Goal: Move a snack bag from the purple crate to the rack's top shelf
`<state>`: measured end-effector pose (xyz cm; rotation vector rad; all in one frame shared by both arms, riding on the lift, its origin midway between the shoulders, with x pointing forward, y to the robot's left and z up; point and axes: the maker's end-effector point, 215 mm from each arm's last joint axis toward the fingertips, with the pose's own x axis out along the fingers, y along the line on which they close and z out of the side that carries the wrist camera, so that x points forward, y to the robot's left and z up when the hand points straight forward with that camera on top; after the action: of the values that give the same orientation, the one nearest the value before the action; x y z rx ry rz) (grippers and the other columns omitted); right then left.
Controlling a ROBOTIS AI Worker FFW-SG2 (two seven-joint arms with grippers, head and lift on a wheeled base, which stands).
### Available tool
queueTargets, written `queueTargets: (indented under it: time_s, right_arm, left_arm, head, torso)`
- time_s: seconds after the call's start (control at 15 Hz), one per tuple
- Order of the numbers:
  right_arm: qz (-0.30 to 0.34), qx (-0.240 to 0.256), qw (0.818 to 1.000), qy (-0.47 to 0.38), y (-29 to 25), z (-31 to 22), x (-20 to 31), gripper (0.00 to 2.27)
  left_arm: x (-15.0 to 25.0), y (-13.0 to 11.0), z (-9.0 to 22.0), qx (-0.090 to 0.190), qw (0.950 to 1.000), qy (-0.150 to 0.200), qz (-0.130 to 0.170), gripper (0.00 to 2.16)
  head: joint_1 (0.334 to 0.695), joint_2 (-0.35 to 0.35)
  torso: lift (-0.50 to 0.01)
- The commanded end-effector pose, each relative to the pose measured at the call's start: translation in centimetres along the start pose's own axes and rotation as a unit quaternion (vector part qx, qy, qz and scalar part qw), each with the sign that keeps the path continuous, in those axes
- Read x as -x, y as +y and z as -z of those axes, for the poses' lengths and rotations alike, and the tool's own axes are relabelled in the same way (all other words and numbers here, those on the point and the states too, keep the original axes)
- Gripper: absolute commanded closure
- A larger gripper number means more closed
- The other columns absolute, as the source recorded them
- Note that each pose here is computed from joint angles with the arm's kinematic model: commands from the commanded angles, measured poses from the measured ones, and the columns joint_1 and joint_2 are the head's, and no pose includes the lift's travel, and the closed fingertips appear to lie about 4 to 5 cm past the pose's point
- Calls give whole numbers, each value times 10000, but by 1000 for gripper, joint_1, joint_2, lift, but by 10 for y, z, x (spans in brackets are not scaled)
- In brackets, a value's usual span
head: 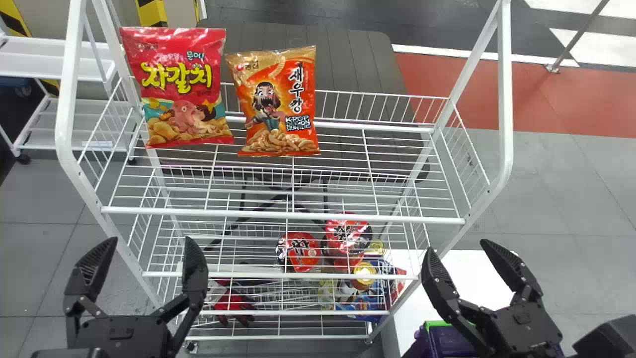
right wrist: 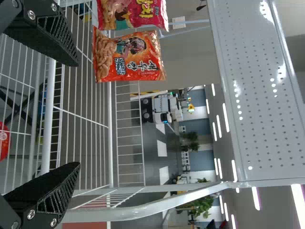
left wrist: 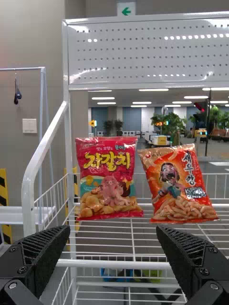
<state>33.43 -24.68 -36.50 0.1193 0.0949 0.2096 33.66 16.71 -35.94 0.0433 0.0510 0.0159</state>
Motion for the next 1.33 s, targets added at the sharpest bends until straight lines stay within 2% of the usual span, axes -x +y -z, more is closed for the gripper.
queueTargets:
  time_s: [0.0, 0.47, 1.27]
  right_arm:
    - [-56, -20, 10000, -78, 12, -6, -3, 70]
    - [-81, 39, 9988, -485, 21, -37, -4, 80]
    - [-104, 69, 9971, -746, 26, -53, 0, 80]
  left_arm:
    - [4, -11, 0, -110, 9999, 81, 61, 161]
    - [9, -25, -11, -62, 9998, 63, 153, 157]
    - [11, -25, -11, -84, 9999, 65, 91, 157]
  head:
    - [695, -138]
    - [695, -152]
    - [695, -153]
  torso:
    - [0]
    - [0]
    - [0]
